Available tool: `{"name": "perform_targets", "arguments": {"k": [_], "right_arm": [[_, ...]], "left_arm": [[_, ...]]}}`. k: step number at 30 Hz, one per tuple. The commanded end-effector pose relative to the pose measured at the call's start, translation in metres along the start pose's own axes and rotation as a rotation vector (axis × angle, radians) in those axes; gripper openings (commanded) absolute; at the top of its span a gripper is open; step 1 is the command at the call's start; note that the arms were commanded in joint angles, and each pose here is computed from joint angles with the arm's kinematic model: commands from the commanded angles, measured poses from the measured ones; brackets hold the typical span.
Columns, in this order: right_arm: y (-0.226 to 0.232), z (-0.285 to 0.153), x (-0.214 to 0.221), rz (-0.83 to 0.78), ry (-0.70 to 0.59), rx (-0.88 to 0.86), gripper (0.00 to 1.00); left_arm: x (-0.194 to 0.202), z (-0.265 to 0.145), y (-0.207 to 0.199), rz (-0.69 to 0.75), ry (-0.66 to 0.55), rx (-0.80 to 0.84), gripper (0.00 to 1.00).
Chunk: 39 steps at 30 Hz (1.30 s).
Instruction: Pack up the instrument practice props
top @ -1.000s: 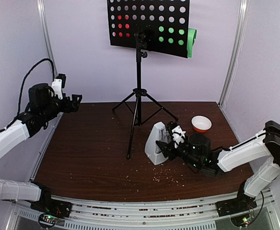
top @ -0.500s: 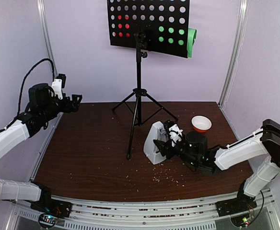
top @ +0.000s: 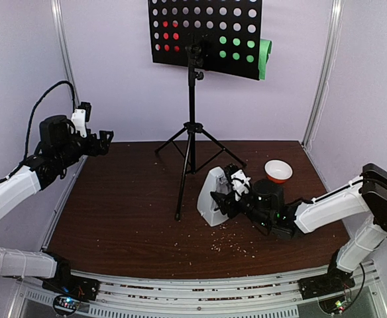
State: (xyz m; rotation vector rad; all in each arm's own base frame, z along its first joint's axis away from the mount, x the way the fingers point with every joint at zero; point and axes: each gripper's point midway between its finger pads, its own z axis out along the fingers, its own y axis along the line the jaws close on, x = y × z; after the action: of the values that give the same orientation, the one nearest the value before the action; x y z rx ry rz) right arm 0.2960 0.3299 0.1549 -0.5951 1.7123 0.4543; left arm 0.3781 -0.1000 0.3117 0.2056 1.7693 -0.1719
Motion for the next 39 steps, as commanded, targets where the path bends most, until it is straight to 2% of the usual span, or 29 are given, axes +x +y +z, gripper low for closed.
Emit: {"name": "perform_targets", "arguments": {"k": [1,39], "right_arm": [[-0.005,0.005,0.008,-0.010,0.054,0.034,0.62],[-0.018,0.026,-0.023,0.009,0.076,0.104,0.76]], "left_arm": [[-0.010,-0.002,-0.001,0.012,-0.045,0.009,0.95],[-0.011,-0.004,-0.002,0.009,-0.050,0.018,0.95]]}}
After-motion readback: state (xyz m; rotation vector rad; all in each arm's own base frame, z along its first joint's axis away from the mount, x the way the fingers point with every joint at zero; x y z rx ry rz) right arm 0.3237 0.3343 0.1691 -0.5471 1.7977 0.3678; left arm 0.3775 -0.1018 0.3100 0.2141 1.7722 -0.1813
